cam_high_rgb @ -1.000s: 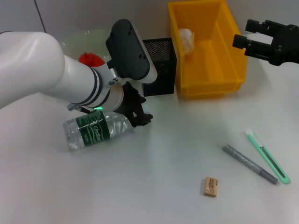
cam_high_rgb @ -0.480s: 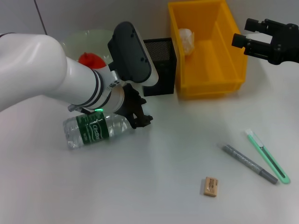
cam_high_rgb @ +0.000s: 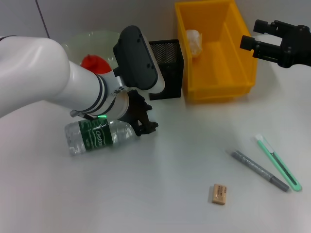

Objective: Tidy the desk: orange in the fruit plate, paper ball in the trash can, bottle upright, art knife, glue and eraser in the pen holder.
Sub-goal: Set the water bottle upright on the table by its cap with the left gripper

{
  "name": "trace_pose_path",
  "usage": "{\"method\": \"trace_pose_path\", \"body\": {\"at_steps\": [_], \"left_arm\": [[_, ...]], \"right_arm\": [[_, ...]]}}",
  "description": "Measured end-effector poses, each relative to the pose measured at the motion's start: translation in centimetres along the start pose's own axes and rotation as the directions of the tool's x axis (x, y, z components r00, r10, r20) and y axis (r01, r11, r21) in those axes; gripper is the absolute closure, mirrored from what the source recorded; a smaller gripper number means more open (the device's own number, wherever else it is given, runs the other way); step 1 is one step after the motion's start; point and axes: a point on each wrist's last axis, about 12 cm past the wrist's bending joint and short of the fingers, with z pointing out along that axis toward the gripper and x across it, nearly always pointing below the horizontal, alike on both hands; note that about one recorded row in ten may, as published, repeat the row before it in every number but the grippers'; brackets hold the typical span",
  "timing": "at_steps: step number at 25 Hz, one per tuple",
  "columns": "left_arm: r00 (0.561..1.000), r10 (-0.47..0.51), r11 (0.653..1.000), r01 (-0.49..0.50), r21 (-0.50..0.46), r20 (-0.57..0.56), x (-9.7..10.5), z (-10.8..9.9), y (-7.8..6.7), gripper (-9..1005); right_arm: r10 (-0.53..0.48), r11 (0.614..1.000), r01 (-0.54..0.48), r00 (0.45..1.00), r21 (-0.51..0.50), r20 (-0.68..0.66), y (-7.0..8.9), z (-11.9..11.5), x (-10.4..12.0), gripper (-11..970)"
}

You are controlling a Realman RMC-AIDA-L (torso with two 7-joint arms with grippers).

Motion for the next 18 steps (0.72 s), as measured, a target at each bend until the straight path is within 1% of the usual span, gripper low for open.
{"method": "trace_pose_path", "body": {"at_steps": [5,11,18], "left_arm": [[1.0,0.007,1.0,-0.007,0.002,0.01,-0.3,-0.2,-0.1,561],[0.999,0.023,1.0,-0.024,0.008,0.041,-1.0,-0.9,-0.4,565],[0.996,0.057,0.998,-0.055,-0.038,0.068,-1.7,-2.2,-0.3,565]], "right_arm": [[0.002,1.0,-0.002,1.0,0.002,-0.001,0.0,-0.1,0.1,253],[0.004,1.0,-0.004,1.0,0.004,-0.002,0.0,-0.2,0.2,253],[0.006,1.0,-0.006,1.0,0.007,0.001,0.0,-0.4,0.2,253]]}}
